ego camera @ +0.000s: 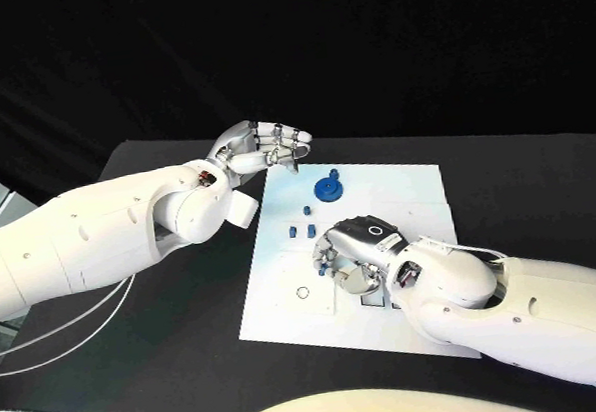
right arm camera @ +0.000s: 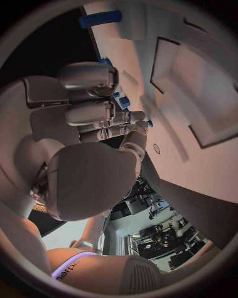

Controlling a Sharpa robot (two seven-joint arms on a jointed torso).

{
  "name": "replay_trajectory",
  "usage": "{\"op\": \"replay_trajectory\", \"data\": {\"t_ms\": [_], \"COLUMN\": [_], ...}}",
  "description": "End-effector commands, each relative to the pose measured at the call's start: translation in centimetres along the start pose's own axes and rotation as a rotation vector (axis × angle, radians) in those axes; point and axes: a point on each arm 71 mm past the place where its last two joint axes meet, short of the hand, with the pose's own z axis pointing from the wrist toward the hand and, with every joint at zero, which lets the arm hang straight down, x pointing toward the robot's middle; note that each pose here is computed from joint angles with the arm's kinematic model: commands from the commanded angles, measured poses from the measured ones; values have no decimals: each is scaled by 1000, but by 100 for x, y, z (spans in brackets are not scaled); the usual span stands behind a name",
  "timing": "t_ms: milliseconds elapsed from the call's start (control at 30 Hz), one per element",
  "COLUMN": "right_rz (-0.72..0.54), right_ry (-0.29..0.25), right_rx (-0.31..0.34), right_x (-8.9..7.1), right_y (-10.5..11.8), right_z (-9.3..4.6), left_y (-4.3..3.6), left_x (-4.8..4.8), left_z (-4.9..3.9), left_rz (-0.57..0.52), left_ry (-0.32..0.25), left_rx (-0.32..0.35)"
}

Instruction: Assemble the parts on the task board

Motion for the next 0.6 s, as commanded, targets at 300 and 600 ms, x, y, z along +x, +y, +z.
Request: {"op": "replay_trajectory", "data": {"t_ms": [300, 600], "right_rz": [-47, -22], "right_ry": [100, 60], "right_rx": [-13, -19], "right_x": [96, 71], "right_y": [57, 50], "right_z": [16, 3], "left_y": [-11, -10], "left_x": [19, 15], "left_z": [2, -1], "left_rz": [-10, -10], "left_ry": [9, 9], "left_rx": [3, 1]}}
